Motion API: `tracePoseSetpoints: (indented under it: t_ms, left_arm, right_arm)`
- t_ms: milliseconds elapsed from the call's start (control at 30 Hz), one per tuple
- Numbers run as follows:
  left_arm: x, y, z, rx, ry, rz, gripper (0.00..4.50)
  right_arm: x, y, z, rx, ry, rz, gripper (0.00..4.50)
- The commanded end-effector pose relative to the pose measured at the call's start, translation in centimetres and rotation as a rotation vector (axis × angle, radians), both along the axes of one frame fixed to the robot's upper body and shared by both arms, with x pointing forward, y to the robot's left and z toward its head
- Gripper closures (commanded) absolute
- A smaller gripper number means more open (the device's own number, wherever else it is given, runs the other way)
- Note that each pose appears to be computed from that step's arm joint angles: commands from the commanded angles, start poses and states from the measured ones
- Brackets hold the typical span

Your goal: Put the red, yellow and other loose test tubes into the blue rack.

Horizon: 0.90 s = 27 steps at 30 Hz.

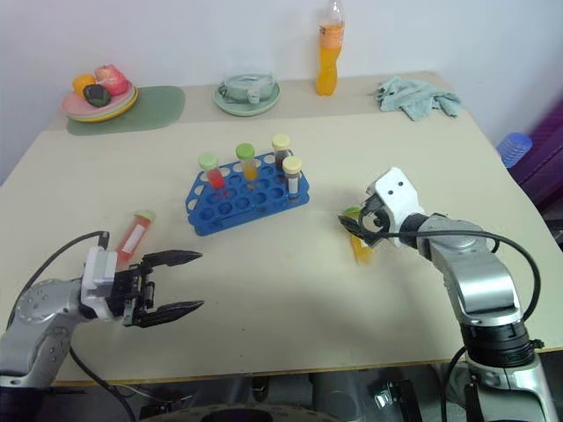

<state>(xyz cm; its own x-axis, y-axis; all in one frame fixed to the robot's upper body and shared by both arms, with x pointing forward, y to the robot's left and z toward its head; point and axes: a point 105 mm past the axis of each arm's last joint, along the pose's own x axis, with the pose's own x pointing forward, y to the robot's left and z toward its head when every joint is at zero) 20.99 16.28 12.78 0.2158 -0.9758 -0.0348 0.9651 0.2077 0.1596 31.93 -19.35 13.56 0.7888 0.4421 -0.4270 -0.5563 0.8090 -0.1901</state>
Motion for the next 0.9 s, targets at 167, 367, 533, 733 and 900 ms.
tracePoseSetpoints:
  t_ms: [167, 367, 533, 733, 900]
  left_arm:
    - [-0.2, 0.1, 0.1, 0.116, -0.026, -0.123, 0.41]
    - [-0.3, 0.2, 0.1, 0.138, -0.031, -0.139, 0.41]
    - [-0.4, 0.1, 0.1, 0.127, -0.029, -0.119, 0.41]
    - [-0.6, 0.1, 0.2, 0.09, -0.026, -0.077, 0.41]
    - [-0.5, 0.0, 0.4, 0.075, -0.033, -0.052, 0.41]
  right_arm:
    - [-0.3, -0.7, -0.2, 0.021, 0.225, -0.132, 0.06]
    - [-0.5, 0.3, -0.5, 0.004, 0.303, -0.127, 0.06]
    - [0.0, 1.6, -0.5, -0.006, 0.325, -0.104, 0.06]
    - [0.5, 2.5, -0.5, -0.06, 0.317, -0.048, 1.35]
    - [0.2, 2.3, -1.0, -0.116, 0.327, -0.005, 3.72]
